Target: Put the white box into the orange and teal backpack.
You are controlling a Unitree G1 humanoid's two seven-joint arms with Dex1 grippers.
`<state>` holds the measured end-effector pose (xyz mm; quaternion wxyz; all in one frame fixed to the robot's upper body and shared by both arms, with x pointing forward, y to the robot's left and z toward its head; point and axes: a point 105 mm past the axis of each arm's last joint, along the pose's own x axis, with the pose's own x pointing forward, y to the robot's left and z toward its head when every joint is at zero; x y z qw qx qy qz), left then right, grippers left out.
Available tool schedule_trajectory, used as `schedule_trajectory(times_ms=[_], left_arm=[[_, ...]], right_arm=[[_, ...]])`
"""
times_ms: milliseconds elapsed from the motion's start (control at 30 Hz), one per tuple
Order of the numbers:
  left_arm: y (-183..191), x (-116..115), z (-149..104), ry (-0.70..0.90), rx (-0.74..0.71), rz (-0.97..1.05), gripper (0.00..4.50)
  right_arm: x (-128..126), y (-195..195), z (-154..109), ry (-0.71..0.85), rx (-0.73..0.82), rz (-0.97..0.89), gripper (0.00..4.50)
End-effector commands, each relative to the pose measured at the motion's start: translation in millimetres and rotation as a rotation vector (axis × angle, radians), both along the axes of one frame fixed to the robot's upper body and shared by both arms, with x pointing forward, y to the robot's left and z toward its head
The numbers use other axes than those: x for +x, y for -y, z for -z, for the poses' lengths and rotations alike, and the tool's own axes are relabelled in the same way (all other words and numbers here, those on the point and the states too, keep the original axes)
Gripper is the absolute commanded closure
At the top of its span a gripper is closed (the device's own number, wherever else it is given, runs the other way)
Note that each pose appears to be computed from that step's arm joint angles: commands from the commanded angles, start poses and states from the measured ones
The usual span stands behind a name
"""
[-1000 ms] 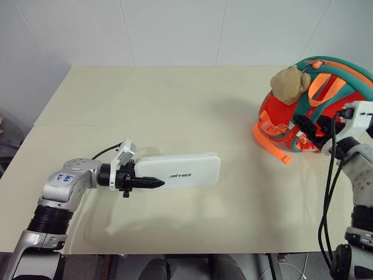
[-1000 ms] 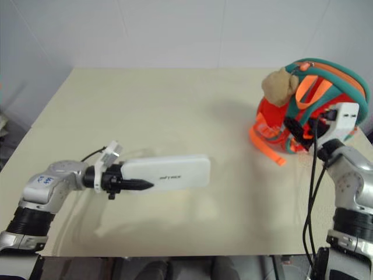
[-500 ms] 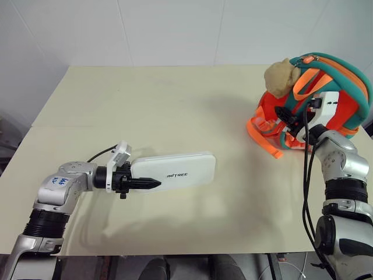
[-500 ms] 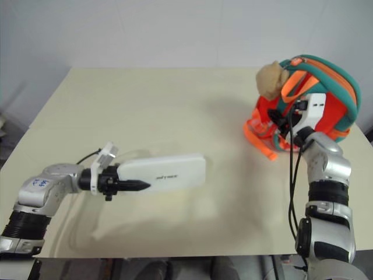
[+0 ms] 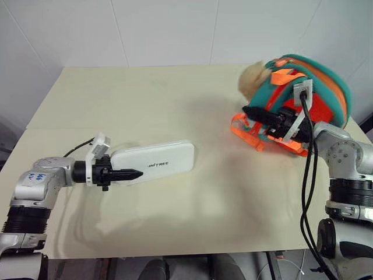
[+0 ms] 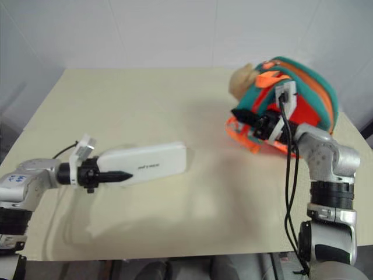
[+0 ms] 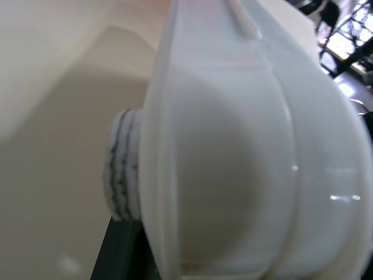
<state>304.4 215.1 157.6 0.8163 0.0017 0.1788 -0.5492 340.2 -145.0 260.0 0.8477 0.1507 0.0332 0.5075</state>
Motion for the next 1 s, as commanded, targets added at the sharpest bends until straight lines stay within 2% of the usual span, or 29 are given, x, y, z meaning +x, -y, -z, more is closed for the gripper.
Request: schedule_trajectory(times_ms=[33,200,400,567,700,833,1000], left_arm=[[-20.3,8.9,-28.4,0.103,0.017,-0.053,3.21],[-37.8,13.1,-40.7,0.132,0.034,-0.094,3.21],[-59.1,13.3,-42.7,0.145,0.036,-0.167,3.21],[-48.1,6.6,-45.7,0.199,-0.037,-0.127,3.21],[-34.3,-0.5,-54.3,0.248,-0.063,-0.086,3.21],[-26.1,-9.7,-69.3,0.315,-0.079,-0.051,3.21],[-15.9,-21.0,-100.4,0.409,-0.113,0.003,3.21]], right_arm=[[-47.3,-30.6,-22.9,-0.010,0.054,-0.268,3.95],[-88.2,-42.5,-21.9,-0.092,0.034,-0.454,3.95],[-115.6,-26.6,-11.9,-0.231,-0.008,-0.511,3.95],[-114.4,-5.9,19.2,-0.391,-0.073,-0.436,3.95],[-112.4,-10.4,32.8,-0.398,-0.094,-0.427,3.95],[-109.1,-11.4,43.1,-0.414,-0.099,-0.424,3.95],[-95.7,-2.3,60.9,-0.444,-0.128,-0.368,3.95]])
